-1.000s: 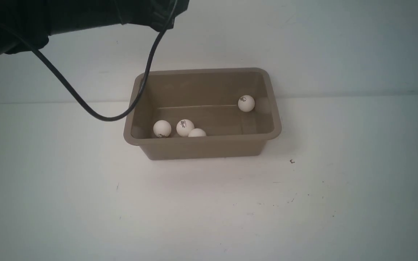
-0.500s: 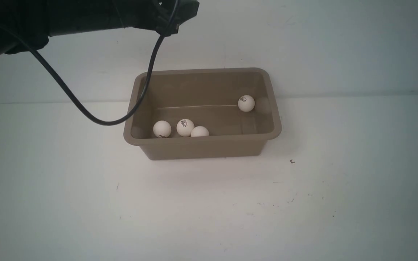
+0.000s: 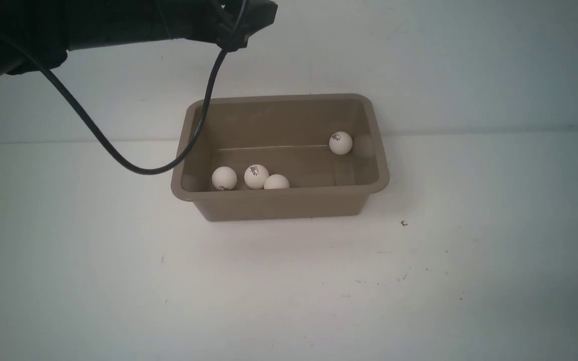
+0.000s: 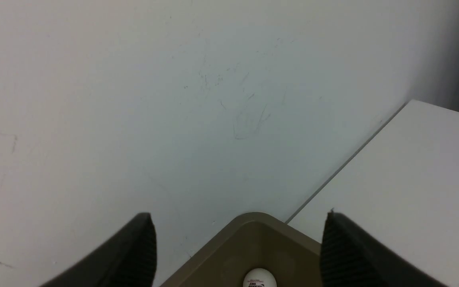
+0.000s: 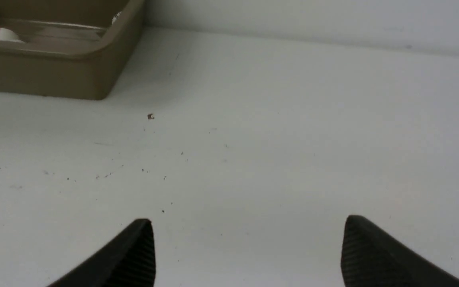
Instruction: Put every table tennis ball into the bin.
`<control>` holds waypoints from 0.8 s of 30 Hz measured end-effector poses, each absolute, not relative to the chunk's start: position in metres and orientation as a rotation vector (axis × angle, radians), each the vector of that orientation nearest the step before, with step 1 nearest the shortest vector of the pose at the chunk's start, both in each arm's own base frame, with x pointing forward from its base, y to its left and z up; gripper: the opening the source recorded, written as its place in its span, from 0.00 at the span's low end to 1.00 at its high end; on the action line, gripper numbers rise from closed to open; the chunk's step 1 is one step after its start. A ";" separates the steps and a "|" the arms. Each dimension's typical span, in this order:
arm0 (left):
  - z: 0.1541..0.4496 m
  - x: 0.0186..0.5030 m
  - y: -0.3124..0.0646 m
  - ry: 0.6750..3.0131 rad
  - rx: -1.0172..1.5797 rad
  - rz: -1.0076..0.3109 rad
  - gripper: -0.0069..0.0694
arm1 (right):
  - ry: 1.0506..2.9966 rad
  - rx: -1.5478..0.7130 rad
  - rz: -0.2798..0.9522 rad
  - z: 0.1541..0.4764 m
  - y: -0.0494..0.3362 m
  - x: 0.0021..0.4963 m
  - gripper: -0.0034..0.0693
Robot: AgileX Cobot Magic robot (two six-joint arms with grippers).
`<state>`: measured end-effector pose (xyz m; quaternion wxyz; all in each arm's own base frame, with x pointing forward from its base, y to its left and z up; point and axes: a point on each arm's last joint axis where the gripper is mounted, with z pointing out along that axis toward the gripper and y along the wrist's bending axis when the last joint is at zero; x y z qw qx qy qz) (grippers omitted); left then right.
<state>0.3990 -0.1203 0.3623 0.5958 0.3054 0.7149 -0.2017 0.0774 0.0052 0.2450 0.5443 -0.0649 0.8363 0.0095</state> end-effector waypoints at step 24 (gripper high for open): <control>0.377 0.394 -0.128 1.582 0.546 -0.767 0.74 | 1.955 -0.229 -0.067 0.233 0.003 0.080 0.83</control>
